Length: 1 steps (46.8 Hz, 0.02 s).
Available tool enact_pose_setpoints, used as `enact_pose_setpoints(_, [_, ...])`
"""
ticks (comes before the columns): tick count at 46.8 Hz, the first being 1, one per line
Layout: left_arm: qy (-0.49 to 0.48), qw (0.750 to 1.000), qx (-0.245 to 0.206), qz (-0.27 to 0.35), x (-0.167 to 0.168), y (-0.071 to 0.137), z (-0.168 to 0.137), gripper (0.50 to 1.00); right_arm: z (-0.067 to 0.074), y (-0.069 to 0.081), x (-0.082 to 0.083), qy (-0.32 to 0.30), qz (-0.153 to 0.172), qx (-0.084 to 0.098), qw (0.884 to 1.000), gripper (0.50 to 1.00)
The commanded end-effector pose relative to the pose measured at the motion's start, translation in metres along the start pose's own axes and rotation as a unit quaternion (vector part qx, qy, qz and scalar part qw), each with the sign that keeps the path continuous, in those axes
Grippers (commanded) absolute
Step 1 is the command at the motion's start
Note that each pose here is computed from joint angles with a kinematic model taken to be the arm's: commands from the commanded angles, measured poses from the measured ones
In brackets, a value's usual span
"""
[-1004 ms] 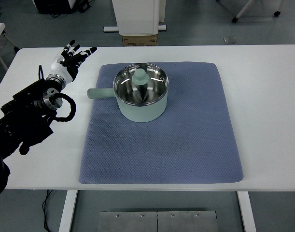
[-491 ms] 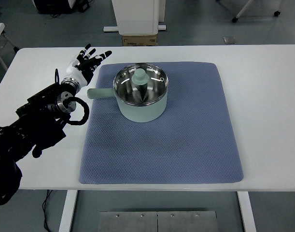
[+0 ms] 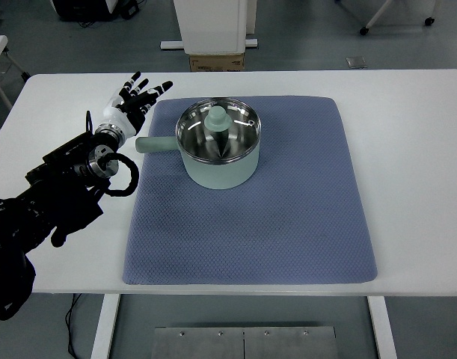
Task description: Rotate green pot handle
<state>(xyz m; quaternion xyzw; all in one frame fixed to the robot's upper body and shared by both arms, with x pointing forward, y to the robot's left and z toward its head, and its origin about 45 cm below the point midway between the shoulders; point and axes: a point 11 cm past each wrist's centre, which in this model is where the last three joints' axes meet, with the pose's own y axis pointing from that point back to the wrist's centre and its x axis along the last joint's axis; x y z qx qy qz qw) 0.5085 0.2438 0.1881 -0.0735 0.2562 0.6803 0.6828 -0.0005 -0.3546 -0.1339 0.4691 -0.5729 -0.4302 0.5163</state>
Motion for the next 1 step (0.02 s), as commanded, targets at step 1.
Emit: enact_pose_setpoints(1, [0.002,1.0,-0.001,0.001,0.0001,0.0,0.0003,1.0,0.0001,0.0,0.0,0.001,0.0,0.0,1.0,1.0])
